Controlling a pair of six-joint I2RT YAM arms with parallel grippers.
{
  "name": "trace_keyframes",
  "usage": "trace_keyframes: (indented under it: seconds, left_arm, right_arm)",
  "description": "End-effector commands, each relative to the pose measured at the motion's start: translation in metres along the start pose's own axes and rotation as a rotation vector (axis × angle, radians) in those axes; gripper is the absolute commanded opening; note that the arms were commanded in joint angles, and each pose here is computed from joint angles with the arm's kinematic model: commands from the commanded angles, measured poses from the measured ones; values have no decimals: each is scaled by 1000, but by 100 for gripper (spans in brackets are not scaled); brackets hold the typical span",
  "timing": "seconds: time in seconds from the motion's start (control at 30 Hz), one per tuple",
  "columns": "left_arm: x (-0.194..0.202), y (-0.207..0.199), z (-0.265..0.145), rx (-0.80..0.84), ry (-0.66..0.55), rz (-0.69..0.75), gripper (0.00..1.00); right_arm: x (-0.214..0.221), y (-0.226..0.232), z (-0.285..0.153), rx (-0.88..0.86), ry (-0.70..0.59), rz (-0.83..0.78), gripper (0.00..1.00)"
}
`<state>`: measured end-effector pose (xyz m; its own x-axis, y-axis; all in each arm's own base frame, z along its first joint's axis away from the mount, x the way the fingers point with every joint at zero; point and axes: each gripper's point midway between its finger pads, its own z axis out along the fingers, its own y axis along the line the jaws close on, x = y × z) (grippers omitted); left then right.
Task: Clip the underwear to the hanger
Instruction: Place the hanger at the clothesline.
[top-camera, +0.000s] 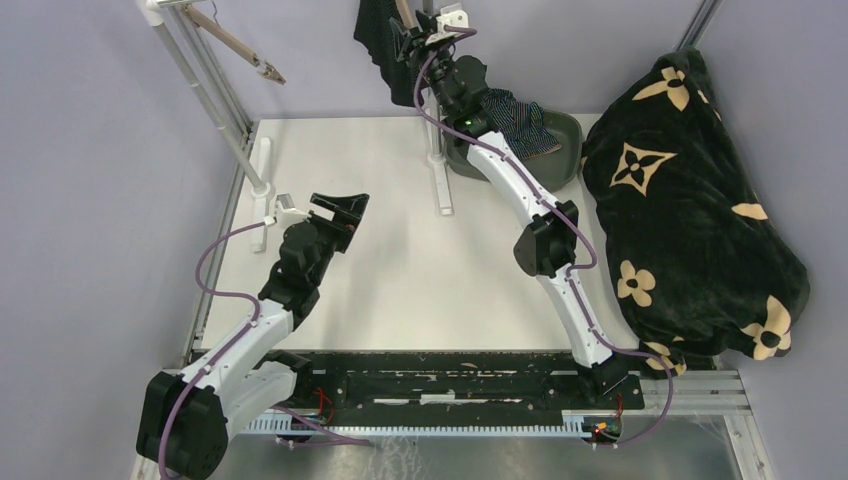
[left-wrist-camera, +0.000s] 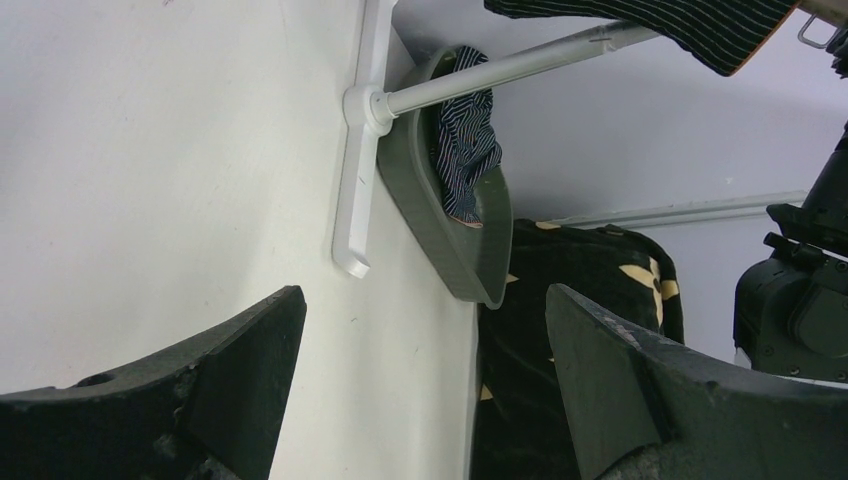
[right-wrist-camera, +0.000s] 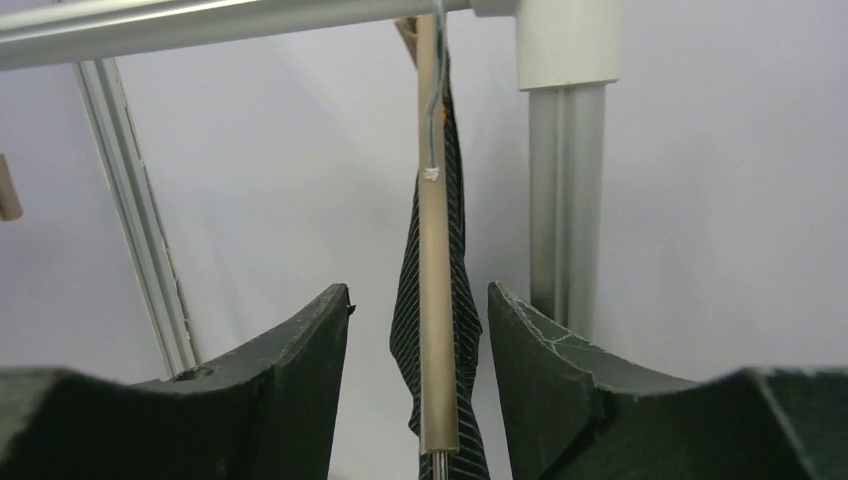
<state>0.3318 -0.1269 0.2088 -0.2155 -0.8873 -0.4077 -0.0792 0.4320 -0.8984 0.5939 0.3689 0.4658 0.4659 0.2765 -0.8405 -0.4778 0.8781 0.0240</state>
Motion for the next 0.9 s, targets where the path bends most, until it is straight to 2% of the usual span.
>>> trace_keyframes:
  seconds: [0.0, 0.4, 0.6, 0.87]
  left_arm:
    - [-8, -7, 2, 25, -32, 40, 95]
    - [-7, -12, 7, 28, -21, 58, 95]
    - [-8, -13, 12, 14, -20, 88, 95]
    - [-1, -2, 33, -56, 21, 179, 95]
  right_arm:
    - [-78, 18, 1, -44, -130, 8, 62]
    - [-120, 13, -31, -23, -113, -41, 66]
    - [-146, -9, -67, 69, -82, -57, 68]
    - [-141, -35, -122, 177, 120, -71, 71]
